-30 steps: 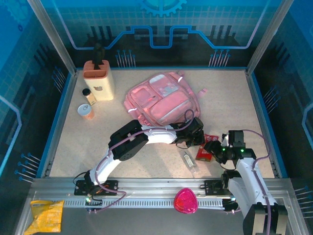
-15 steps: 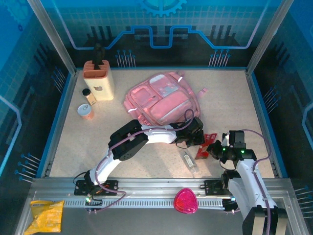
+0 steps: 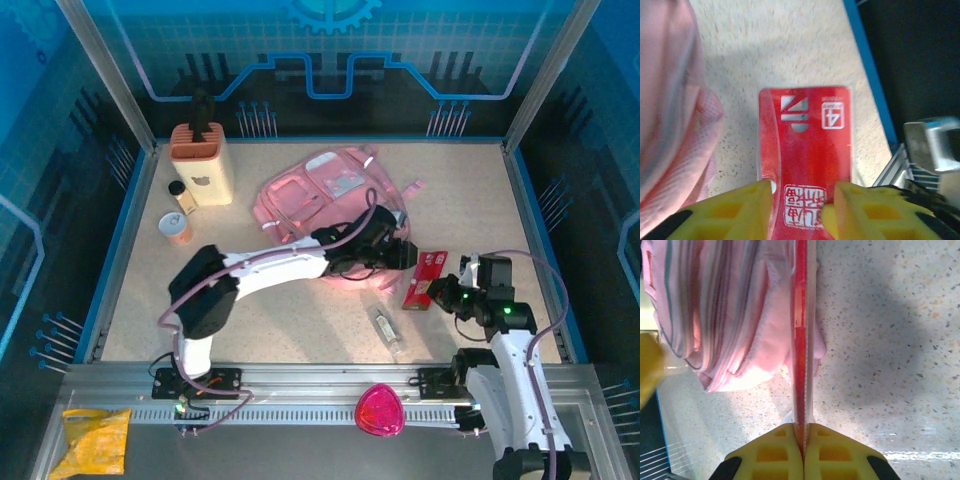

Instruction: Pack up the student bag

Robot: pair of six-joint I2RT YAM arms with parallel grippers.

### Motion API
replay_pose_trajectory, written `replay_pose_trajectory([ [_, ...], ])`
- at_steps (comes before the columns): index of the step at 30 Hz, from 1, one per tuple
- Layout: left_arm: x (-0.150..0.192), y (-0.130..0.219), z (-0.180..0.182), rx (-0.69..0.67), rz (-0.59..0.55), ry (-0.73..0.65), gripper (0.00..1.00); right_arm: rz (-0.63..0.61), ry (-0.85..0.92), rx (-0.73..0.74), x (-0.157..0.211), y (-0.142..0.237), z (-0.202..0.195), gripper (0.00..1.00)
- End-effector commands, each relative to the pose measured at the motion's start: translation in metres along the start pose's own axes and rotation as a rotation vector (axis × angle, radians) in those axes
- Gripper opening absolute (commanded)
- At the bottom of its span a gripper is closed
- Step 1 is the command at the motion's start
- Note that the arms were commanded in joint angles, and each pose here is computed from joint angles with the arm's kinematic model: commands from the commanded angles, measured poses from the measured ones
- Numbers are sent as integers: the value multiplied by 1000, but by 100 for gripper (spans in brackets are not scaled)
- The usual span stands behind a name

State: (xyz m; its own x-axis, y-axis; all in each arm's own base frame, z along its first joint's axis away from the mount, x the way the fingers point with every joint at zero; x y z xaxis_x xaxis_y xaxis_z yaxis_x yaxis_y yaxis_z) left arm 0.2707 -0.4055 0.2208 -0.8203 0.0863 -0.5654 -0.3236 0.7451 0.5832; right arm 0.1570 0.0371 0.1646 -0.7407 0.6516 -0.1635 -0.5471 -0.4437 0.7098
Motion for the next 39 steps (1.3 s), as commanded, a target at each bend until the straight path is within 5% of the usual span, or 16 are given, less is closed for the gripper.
replay_pose_trajectory([
  [1, -5, 28, 27, -157, 8, -204, 43, 20, 46, -46, -3, 10, 17, 0],
  [7, -12, 52, 56, -336, 41, -558, 52, 60, 61, -122, -10, 2, 33, 0],
  [17, -24, 41, 94, -450, 138, -705, 67, 111, 102, -205, -11, -17, 51, 0],
  [39, -29, -10, 118, -536, 204, -740, 85, 110, 95, -224, -23, -22, 55, 0],
])
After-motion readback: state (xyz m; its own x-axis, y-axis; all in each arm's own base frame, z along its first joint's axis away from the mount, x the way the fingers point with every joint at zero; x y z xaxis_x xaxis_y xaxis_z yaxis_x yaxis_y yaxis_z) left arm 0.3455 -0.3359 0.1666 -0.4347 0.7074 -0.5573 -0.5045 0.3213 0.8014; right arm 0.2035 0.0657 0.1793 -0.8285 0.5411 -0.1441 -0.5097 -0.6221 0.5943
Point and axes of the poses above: each hand's point on the last joint's axis, 136 mm out from that joint toward the fingers, its own y axis back along the fingers, its own z axis along the line the jaws close on, x = y × z, the point moved 7 cm from there along y, back along the fingers, and after that the axes turned 8 degrees about -y, right-handed, at the moved point
